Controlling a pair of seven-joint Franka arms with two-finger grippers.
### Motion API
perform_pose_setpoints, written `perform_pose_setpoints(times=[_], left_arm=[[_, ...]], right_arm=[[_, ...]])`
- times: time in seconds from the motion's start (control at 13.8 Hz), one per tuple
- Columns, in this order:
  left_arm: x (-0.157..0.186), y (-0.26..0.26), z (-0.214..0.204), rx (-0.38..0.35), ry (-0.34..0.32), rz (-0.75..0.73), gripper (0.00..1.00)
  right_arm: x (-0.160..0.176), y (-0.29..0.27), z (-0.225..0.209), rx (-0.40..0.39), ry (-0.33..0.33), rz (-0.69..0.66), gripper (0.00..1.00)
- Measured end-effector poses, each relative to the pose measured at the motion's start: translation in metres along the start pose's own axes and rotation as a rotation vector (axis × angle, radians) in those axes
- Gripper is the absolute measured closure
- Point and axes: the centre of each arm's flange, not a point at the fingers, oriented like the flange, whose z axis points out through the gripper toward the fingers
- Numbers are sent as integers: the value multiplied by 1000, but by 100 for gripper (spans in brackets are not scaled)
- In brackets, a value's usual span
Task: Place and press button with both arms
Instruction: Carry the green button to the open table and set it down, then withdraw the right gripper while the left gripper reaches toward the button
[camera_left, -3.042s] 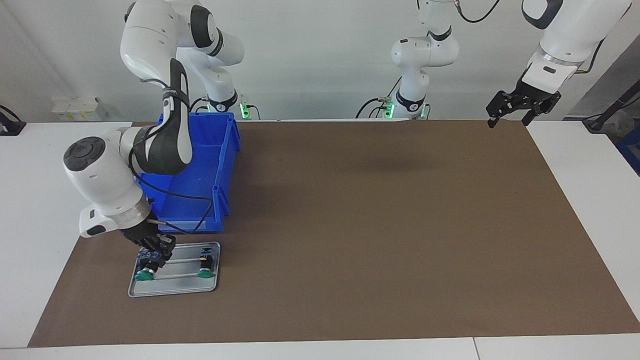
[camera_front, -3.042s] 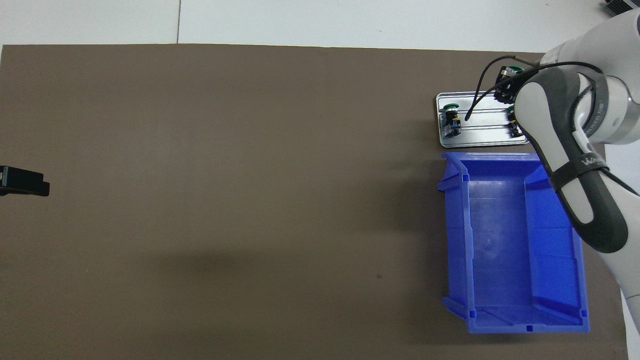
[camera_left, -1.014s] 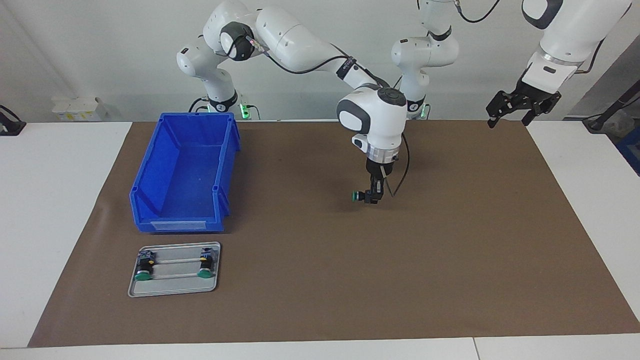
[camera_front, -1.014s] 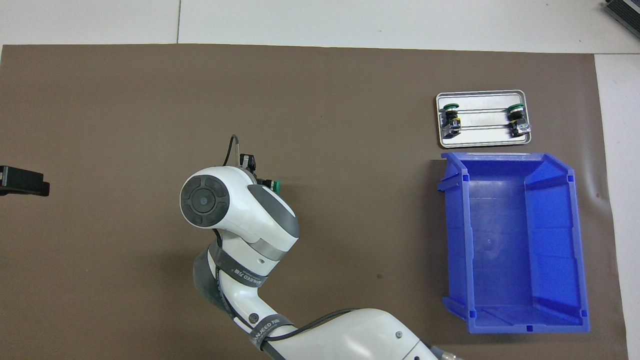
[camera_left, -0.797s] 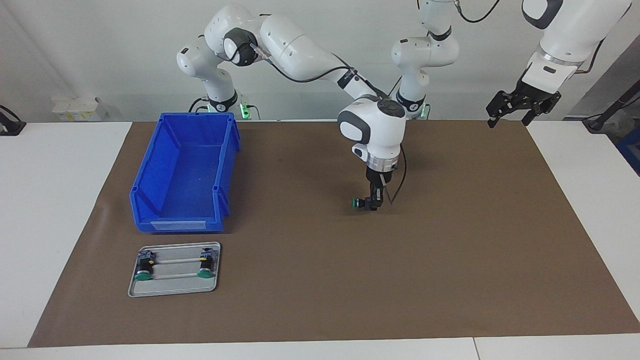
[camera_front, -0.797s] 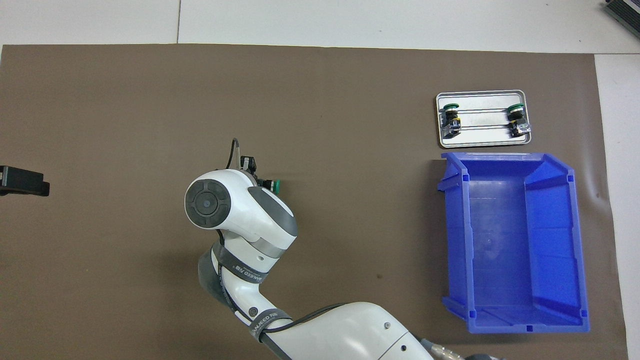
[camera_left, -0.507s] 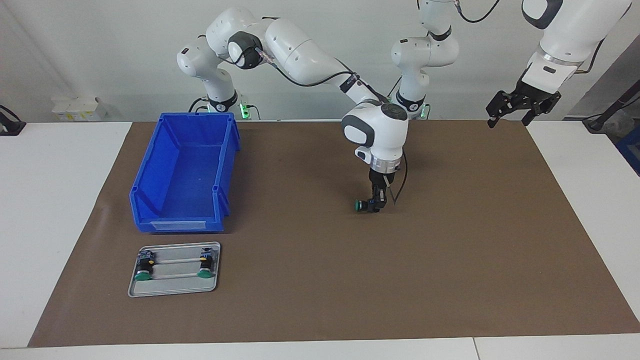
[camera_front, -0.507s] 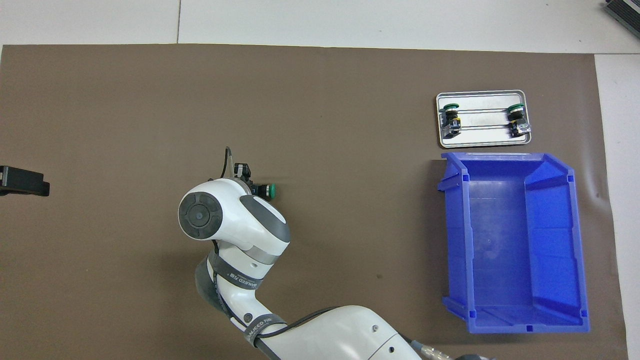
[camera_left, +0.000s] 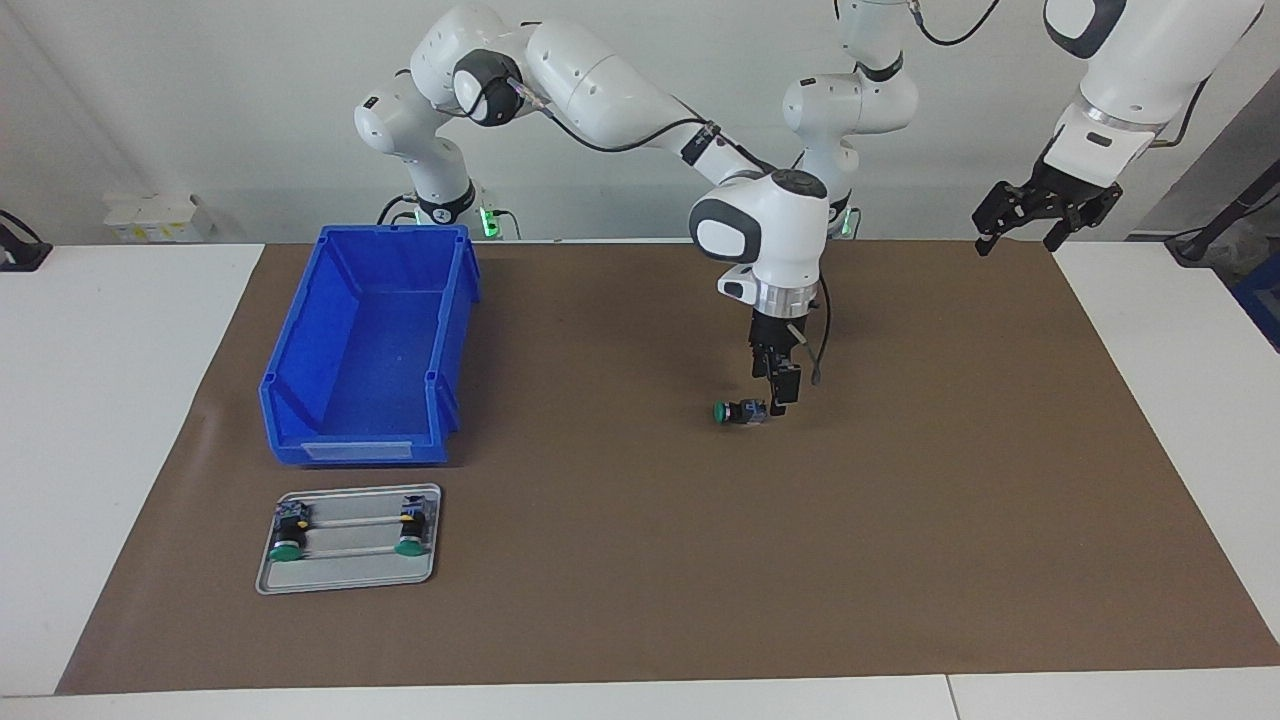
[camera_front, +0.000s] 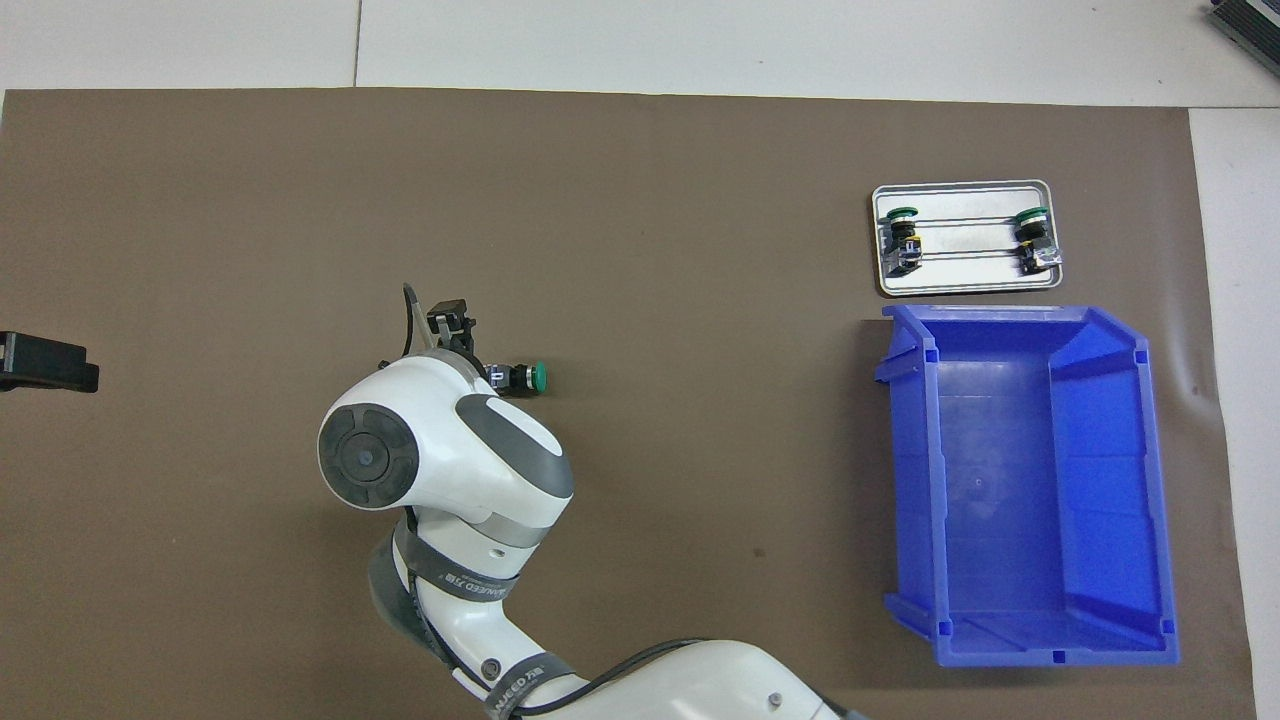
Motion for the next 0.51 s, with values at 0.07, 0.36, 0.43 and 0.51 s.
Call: perform_pose_setpoints(times=[0.07, 0.36, 0.43, 0.51], left_arm=[[0, 0, 0, 0, 0, 1, 0], [0, 13, 0, 3, 0, 23, 0], [0, 13, 0, 4, 0, 24, 0], [0, 14, 0, 4, 0, 25, 0]], right_arm=[[23, -16, -20, 11, 1, -56, 0], [184, -73, -85, 20, 36, -350, 0], [225, -78, -95, 7, 49, -415, 0], [264, -80, -103, -11, 61, -484, 0]])
